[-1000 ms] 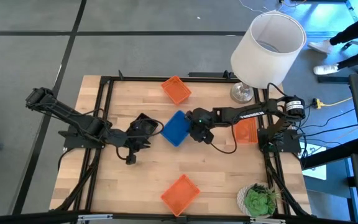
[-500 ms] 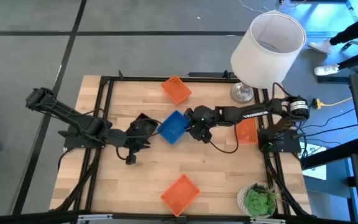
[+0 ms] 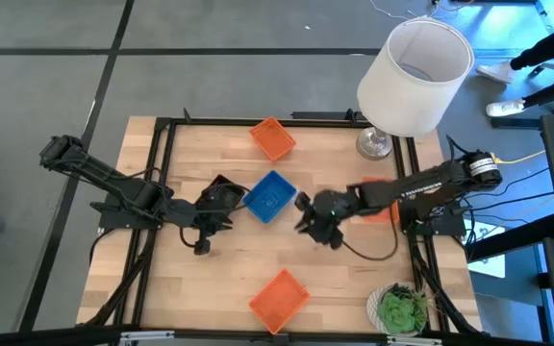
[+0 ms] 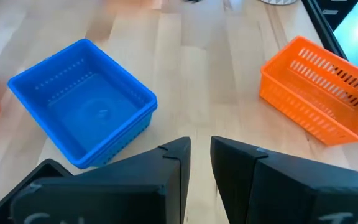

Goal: Stack baskets by color
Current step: Stack the bottom orange bin on the top orange bin

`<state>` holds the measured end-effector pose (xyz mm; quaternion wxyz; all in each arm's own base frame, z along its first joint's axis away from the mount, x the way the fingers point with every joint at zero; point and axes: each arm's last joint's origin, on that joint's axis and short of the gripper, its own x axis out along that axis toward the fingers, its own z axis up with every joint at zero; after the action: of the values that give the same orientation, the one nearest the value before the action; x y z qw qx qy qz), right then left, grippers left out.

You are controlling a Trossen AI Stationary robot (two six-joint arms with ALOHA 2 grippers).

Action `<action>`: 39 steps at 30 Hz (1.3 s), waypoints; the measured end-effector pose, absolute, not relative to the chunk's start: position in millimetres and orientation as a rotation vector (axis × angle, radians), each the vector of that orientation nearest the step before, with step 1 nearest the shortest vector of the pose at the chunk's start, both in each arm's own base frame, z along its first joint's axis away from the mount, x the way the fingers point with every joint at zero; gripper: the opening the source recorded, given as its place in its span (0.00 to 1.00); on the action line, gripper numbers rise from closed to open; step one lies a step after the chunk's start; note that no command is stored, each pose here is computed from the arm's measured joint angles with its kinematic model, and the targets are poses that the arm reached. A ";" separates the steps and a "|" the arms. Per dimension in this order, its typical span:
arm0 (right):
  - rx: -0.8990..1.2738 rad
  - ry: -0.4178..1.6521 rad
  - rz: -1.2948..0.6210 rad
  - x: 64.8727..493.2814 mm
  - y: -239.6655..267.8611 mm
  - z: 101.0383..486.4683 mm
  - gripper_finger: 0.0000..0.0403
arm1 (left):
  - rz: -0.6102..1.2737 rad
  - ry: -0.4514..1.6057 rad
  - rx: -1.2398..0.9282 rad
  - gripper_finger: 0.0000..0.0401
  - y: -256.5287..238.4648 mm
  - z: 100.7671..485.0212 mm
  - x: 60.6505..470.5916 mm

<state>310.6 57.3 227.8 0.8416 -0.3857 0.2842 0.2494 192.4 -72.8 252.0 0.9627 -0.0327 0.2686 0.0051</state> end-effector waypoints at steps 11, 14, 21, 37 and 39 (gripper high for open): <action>-0.157 0.592 0.446 301.5 117.7 237.6 0.18 | -0.059 0.561 -0.086 0.14 -75.1 251.9 192.1; -0.075 0.605 0.414 298.9 124.9 237.9 0.18 | -0.069 0.545 -0.092 0.14 -76.3 253.2 192.6; -0.142 0.614 0.418 293.0 135.5 236.2 0.18 | -0.160 0.437 -0.123 0.14 -91.0 271.5 196.0; 0.197 0.788 0.030 284.6 134.9 251.9 0.18 | -0.106 0.763 -0.142 0.14 -137.3 304.1 264.9; 0.308 0.789 -0.005 284.5 136.1 252.9 0.18 | -0.087 0.807 -0.179 0.14 -141.8 293.7 270.5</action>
<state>284.5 136.1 252.9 0.9117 0.1495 0.3827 -0.0026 270.5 -141.8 293.7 0.9149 -0.0869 0.3919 -0.0422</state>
